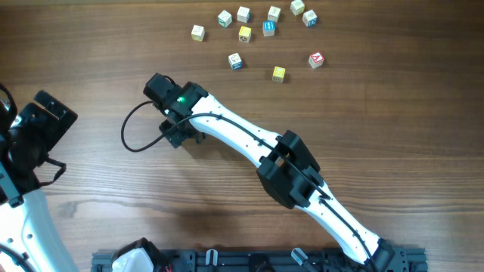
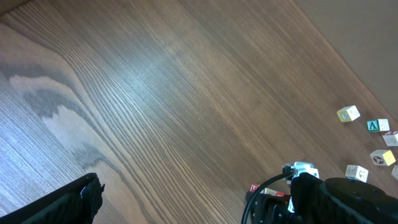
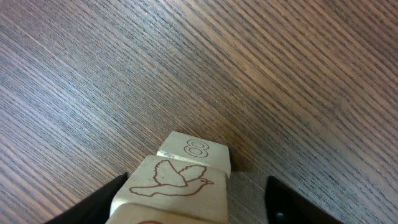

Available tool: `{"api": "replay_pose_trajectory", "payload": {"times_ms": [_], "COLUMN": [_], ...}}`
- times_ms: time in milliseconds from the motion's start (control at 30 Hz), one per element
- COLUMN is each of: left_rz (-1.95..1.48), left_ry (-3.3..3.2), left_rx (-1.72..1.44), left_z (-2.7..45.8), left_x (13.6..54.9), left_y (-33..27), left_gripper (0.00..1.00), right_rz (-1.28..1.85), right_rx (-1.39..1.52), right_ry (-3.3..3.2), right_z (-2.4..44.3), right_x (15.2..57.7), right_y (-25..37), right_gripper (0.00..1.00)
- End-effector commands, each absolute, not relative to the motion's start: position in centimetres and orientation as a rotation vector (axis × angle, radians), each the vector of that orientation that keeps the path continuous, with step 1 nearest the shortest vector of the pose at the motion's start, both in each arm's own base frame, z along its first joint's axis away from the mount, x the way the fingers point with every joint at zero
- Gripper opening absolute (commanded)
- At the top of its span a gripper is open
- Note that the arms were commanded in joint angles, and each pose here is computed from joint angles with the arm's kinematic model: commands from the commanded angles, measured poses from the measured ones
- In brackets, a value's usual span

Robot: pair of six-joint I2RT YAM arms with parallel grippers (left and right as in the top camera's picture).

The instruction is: Form a tower

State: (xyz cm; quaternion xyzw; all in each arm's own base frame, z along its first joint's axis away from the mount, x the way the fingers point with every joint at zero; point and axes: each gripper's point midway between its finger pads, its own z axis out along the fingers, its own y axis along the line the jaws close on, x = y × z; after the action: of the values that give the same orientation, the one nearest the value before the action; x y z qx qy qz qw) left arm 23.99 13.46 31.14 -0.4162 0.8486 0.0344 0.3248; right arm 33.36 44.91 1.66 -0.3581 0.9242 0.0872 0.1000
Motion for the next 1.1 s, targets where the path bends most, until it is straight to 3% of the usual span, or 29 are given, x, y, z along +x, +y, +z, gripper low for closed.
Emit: {"api": "replay_pose_trajectory", "payload": {"times_ms": [0, 333, 467, 800, 833, 933, 1067], "left_rz": [0.076, 0.076, 0.076, 0.076, 0.076, 0.076, 0.076], "left_ry": [2.211, 2.212, 2.211, 2.210, 2.210, 2.211, 2.211], "left_rx": [-1.096, -1.096, -1.096, -1.096, -1.096, -1.096, -1.096], "left_z": [31.5, 31.5, 31.5, 31.5, 31.5, 31.5, 31.5], "left_x": [24.0, 24.0, 24.0, 24.0, 24.0, 24.0, 24.0], "left_y": [13.5, 13.5, 13.5, 13.5, 13.5, 13.5, 13.5], "left_gripper": [1.00, 1.00, 1.00, 1.00, 1.00, 1.00, 1.00], "right_rz": [0.237, 0.230, 0.202, 0.112, 0.109, 0.110, 0.118], "right_rx": [-1.067, -1.076, -1.241, -1.900, -1.937, -1.934, -1.909], "right_ry": [2.761, 2.764, 2.716, 2.412, 2.388, 2.384, 2.376], "right_z": [0.2, 0.1, 0.0, -0.4, -0.4, -0.4, -0.3], "right_x": [33.1, 33.0, 32.6, 30.9, 30.8, 30.9, 31.2], "right_y": [44.5, 44.3, 43.8, 41.8, 41.7, 41.7, 42.2], "right_gripper": [0.61, 0.30, 0.20, 0.12, 0.15, 0.34, 0.75]}}
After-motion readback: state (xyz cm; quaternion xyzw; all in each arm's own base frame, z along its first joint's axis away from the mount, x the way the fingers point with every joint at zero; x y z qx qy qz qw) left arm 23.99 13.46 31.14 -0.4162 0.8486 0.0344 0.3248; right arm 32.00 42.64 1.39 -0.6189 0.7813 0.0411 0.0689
